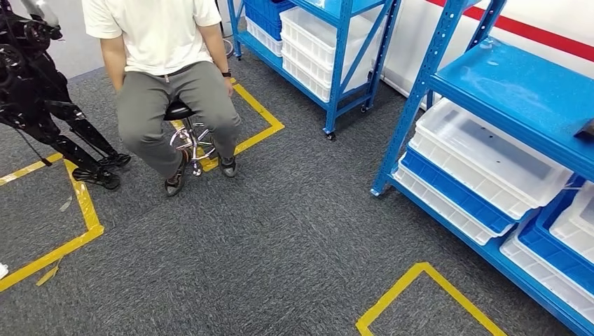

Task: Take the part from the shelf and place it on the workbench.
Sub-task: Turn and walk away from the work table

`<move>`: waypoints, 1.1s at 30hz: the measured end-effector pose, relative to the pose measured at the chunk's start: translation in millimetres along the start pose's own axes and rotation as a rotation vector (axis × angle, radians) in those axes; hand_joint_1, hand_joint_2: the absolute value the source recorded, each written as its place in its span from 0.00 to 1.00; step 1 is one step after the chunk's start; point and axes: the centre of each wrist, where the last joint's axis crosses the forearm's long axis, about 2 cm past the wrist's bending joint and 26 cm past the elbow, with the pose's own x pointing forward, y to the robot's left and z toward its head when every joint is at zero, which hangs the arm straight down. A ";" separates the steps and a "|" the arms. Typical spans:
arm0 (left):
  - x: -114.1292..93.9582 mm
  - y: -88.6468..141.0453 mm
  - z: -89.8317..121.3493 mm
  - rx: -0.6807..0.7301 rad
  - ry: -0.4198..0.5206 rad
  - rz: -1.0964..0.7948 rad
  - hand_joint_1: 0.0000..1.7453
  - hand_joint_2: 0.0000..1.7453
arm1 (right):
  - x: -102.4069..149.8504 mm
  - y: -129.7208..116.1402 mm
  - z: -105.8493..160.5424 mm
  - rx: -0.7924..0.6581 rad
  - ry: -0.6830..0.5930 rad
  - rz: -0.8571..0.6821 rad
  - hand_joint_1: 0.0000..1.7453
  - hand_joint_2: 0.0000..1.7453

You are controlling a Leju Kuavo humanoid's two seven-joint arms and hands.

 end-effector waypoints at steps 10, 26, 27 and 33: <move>-1.8 -2.2 0.2 -0.003 0.009 -0.011 0.00 0.00 | 2.5 -2.5 -0.6 -0.004 -0.004 0.003 0.00 0.00; -3.3 -0.8 0.1 -0.001 0.015 -0.014 0.00 0.00 | 3.0 2.1 0.3 0.005 -0.004 0.003 0.00 0.00; -2.7 -0.8 0.1 -0.001 0.015 -0.014 0.00 0.00 | 3.0 2.6 0.4 0.006 -0.003 0.003 0.00 0.00; 0.2 -3.4 0.4 -0.005 0.012 -0.014 0.00 0.00 | 1.7 2.0 0.4 0.005 0.003 0.003 0.00 0.00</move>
